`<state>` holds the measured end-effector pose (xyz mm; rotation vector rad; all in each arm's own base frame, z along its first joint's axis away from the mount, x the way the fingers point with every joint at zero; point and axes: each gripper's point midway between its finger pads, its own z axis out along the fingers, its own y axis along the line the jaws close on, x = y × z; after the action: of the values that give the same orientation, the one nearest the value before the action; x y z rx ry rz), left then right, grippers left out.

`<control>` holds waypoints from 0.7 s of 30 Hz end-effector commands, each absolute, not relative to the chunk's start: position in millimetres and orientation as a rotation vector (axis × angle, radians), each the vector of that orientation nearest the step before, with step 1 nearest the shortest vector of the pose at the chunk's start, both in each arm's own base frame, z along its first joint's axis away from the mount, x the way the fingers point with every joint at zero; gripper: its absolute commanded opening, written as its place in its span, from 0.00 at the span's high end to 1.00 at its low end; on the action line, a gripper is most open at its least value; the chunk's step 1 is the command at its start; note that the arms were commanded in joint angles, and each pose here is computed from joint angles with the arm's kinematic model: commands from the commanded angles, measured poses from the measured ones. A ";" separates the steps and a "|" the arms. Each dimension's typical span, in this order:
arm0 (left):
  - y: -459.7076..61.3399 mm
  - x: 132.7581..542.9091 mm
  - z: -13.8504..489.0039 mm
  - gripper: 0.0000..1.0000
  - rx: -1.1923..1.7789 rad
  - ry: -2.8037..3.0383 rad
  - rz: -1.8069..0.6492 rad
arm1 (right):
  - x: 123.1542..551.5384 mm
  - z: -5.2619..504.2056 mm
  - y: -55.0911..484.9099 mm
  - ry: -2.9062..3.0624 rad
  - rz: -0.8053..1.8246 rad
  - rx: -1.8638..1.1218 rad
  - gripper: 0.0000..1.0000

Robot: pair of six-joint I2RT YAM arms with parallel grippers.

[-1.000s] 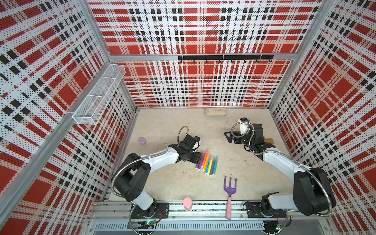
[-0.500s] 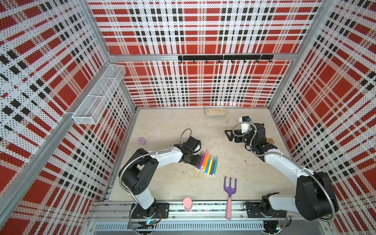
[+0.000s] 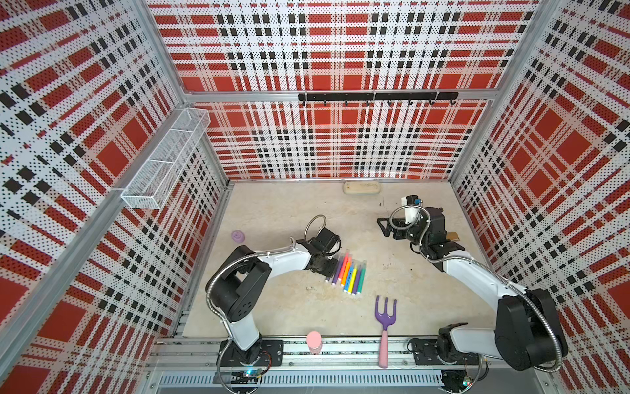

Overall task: Remove pen caps from pens
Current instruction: Pick up the pen from the center of the table.

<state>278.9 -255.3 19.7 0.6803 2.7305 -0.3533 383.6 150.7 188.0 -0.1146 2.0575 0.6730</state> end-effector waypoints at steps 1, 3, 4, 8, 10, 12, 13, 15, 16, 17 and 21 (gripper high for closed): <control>-247.3 268.1 5.8 0.69 0.700 2.796 -0.296 | 384.5 199.7 151.3 2.004 0.681 -0.114 0.04; -246.9 266.8 4.5 0.71 0.703 2.800 -0.290 | 383.9 199.1 151.7 2.006 0.685 -0.115 0.05; -247.0 266.2 3.6 0.71 0.707 2.802 -0.284 | 383.4 199.1 152.6 2.005 0.691 -0.119 0.05; -245.5 263.5 -3.0 0.77 0.720 2.818 -0.248 | 381.5 200.5 153.2 1.995 0.701 -0.119 0.05; -245.9 262.1 -6.4 0.80 0.720 2.827 -0.241 | 381.3 199.5 151.6 1.996 0.692 -0.110 0.05; -245.9 261.1 -10.3 0.83 0.713 2.839 -0.234 | 381.1 200.2 149.6 1.994 0.684 -0.102 0.05; -247.5 261.1 -10.7 0.84 0.715 2.840 -0.241 | 380.9 199.8 149.4 1.995 0.681 -0.101 0.05; -250.0 266.2 -4.8 0.86 0.694 2.821 -0.247 | 379.9 199.5 149.5 1.993 0.682 -0.107 0.06; -251.2 270.5 1.2 0.87 0.684 2.796 -0.248 | 379.4 199.6 150.5 1.992 0.688 -0.112 0.06; -251.2 275.8 9.2 0.87 0.656 2.763 -0.253 | 379.3 198.4 151.7 1.991 0.692 -0.118 0.06; -247.0 297.0 49.1 0.88 0.538 2.611 -0.298 | 379.6 201.4 158.7 1.956 0.754 -0.123 0.08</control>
<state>282.8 -252.1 21.5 0.6333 2.7080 -0.2896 377.6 150.8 183.8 -0.1027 2.0432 0.6968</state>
